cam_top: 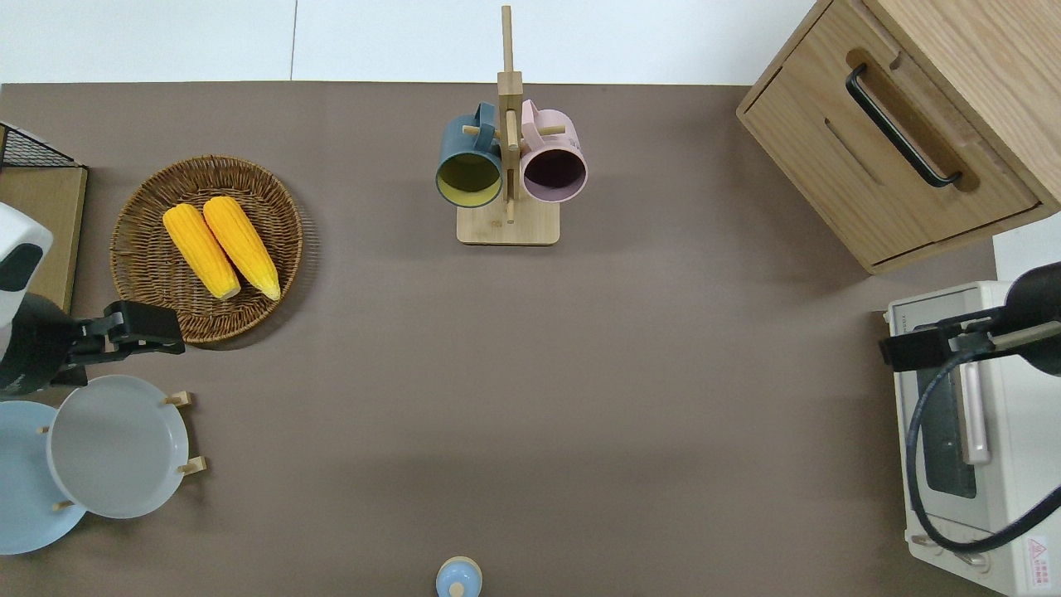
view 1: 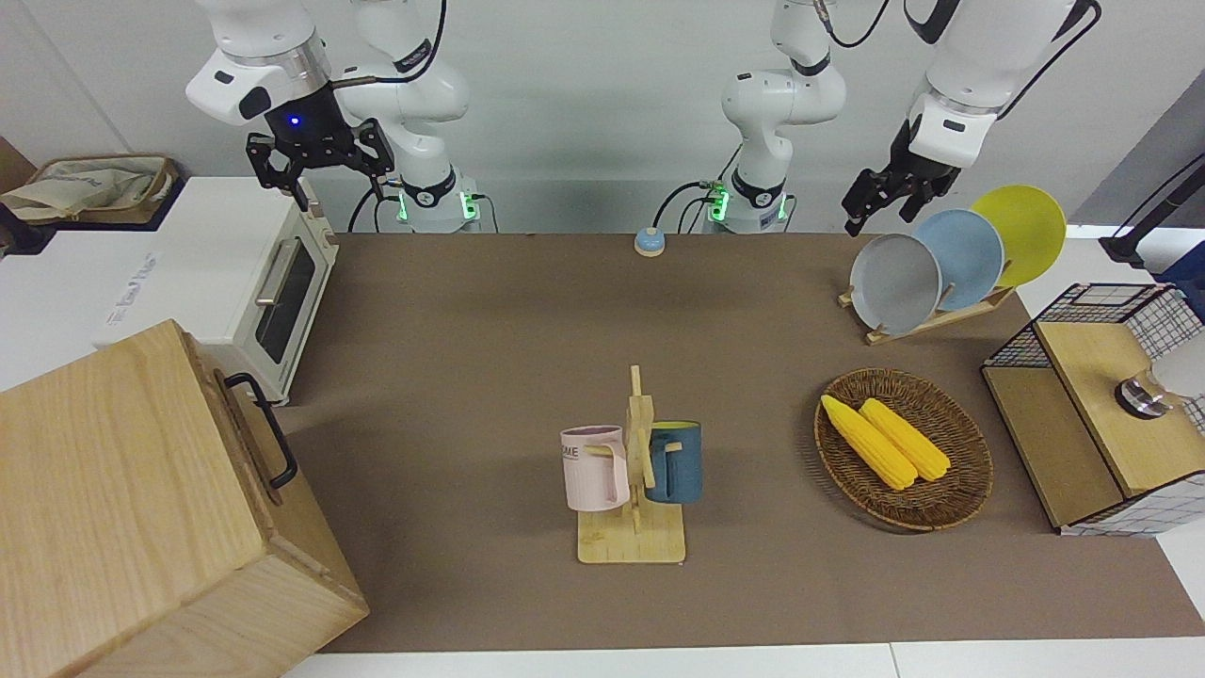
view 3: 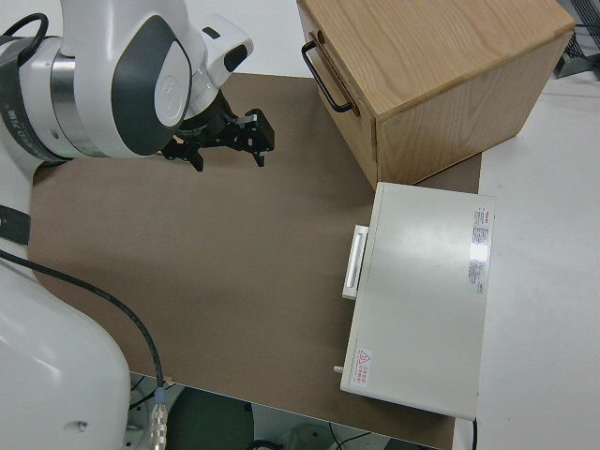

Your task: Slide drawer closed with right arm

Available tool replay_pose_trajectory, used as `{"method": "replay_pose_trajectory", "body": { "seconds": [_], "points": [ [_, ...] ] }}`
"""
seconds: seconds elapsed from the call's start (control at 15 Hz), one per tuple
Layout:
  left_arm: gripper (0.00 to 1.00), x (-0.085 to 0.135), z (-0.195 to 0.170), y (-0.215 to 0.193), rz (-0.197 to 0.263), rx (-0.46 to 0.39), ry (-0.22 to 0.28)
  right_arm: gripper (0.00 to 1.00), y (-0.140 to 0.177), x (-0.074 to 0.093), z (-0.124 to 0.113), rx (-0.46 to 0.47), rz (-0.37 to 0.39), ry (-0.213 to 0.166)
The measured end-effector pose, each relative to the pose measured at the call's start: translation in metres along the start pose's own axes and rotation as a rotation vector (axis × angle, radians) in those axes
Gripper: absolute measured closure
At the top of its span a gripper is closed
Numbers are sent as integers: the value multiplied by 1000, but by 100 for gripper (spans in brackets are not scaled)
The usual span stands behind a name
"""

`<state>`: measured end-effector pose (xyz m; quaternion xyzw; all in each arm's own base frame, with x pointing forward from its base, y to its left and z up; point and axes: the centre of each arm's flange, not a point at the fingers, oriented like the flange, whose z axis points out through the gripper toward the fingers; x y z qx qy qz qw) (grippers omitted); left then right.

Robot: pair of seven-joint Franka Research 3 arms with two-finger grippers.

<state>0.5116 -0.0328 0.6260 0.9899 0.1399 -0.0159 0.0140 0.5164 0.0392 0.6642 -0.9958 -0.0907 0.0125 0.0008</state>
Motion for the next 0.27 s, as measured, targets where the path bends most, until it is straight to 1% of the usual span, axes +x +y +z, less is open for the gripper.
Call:
{"method": "replay_pose_trajectory", "body": {
  "seconds": [0.27],
  "points": [
    [0,0,0,0,0,0,0,1,-3,0,-1,0,-5,2]
  ]
}}
